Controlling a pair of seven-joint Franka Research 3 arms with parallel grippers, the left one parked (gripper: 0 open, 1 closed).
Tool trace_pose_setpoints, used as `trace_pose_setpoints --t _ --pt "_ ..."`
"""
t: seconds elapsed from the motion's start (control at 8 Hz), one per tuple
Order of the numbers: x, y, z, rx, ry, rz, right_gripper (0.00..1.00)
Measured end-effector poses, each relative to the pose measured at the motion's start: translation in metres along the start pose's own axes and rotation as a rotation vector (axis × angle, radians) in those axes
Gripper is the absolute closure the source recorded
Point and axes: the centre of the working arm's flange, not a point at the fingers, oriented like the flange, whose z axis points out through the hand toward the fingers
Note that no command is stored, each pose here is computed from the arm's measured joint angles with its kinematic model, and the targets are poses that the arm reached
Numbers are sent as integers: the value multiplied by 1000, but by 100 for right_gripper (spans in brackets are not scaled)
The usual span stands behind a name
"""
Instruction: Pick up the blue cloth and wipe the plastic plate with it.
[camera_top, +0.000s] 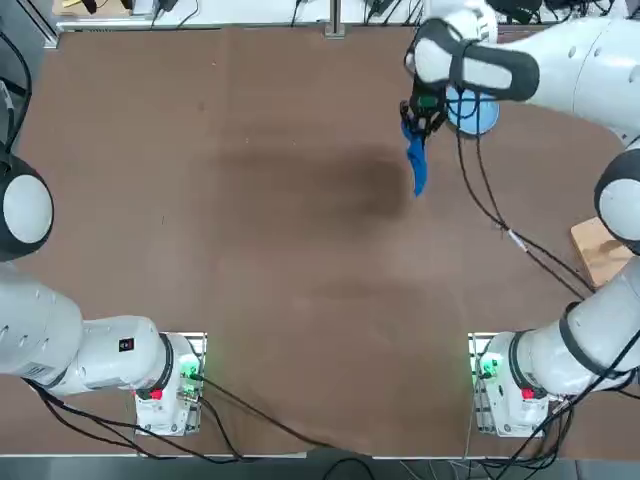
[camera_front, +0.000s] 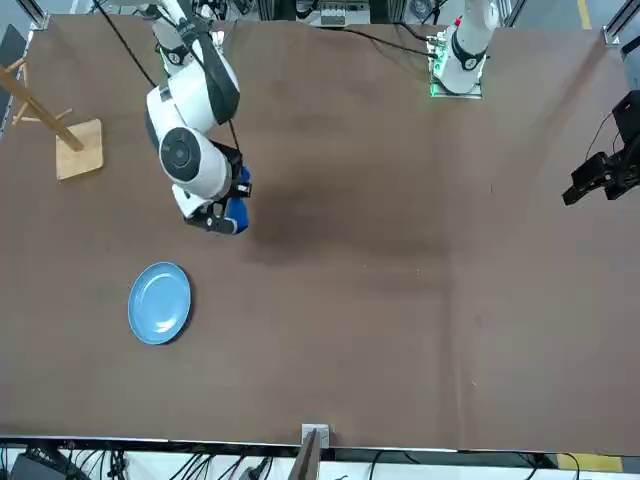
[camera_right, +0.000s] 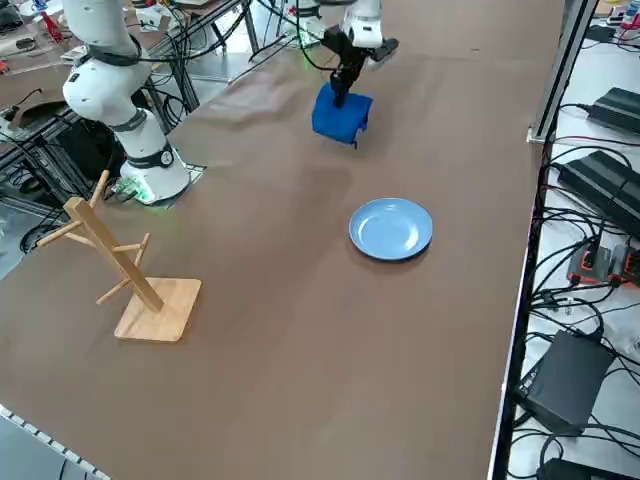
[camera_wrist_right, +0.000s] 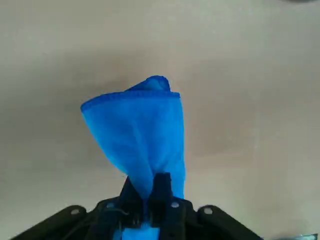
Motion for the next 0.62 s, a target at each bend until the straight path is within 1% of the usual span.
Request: trace_pose_setpoints --t 0.25,0.62 --pt "-15 -1 36 -7 8 -12 94" --pt "-34 3 71 -12 24 -13 94"
